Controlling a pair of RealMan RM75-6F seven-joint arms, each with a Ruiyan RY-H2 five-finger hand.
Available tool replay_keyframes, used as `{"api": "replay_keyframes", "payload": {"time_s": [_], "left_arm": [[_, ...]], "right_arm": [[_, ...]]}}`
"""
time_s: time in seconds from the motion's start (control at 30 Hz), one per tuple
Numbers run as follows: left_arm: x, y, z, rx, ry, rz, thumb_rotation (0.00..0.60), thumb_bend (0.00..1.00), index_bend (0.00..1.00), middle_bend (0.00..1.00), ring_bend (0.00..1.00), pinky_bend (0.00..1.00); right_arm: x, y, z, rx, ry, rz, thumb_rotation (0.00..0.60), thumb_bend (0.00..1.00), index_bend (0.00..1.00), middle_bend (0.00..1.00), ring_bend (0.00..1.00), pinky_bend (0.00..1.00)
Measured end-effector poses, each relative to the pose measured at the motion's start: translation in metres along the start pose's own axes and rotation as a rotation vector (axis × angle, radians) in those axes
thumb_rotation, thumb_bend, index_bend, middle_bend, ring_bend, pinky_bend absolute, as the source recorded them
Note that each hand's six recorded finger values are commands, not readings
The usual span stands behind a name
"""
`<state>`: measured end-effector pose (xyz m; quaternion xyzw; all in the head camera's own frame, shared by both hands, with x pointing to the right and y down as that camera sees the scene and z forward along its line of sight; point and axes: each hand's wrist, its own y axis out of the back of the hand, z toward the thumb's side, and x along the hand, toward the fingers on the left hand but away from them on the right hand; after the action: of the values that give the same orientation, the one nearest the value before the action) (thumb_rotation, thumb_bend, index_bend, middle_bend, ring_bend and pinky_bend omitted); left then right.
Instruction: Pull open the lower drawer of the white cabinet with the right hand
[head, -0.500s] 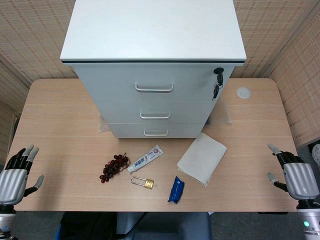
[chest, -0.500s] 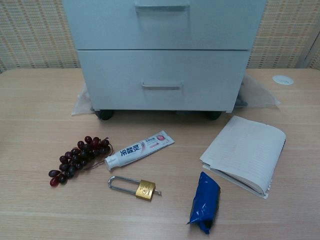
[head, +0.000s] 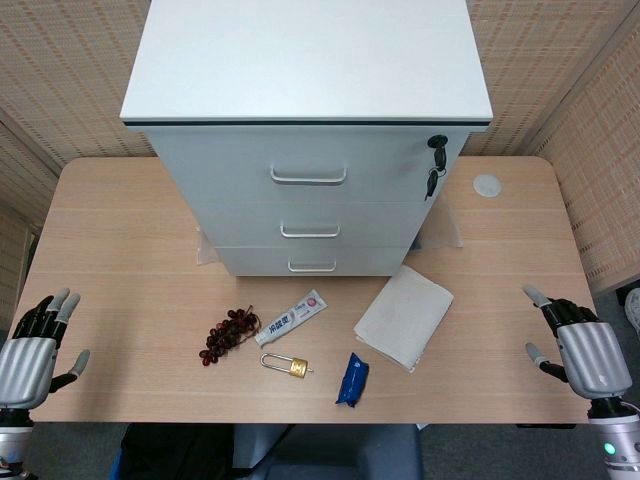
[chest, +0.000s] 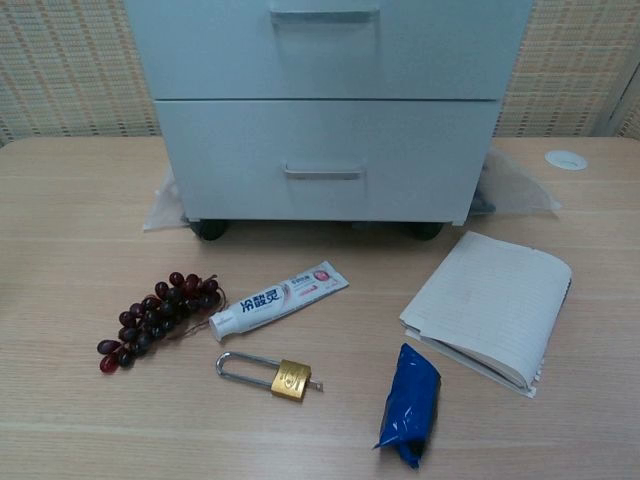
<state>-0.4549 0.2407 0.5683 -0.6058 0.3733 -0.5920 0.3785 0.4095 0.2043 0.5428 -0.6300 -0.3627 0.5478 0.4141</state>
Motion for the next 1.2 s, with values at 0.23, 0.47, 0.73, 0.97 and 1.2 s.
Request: {"api": "replay_keyframes", "payload": {"time_s": [0.23,0.47,0.73,0.97,1.2], "left_arm": [[0.005,0.007,0.002,0.012,-0.021,0.021,0.600,0.33,0.06,0.01,0.06,0.14],[0.006,0.008,0.005,0.010,-0.033,0.024,0.600,0.33,0.06,0.01,0.06,0.14],[0.007,0.007,0.007,0.009,-0.046,0.024,0.600,0.33,0.06,0.01,0.06,0.14],[0.006,0.007,0.007,0.011,-0.049,0.027,0.600,0.33,0.06,0.01,0.06,0.14],[0.006,0.004,0.005,0.009,-0.045,0.016,0.600,0.33,0.06,0.01,0.06,0.14]], "right_arm": [[-0.024,0.012,0.027,0.040,0.093,-0.022,0.600,0.22,0.15,0.59,0.61,0.61],[-0.050,0.009,0.067,0.100,0.203,0.048,0.600,0.24,0.15,0.76,0.82,0.88],[-0.082,-0.002,0.120,0.142,0.298,0.110,0.600,0.35,0.15,0.87,0.93,0.98],[-0.107,-0.014,0.161,0.133,0.362,0.133,0.600,0.36,0.15,0.87,0.93,0.98],[-0.130,-0.030,0.190,0.128,0.399,0.165,0.600,0.36,0.15,0.87,0.93,0.98]]}}
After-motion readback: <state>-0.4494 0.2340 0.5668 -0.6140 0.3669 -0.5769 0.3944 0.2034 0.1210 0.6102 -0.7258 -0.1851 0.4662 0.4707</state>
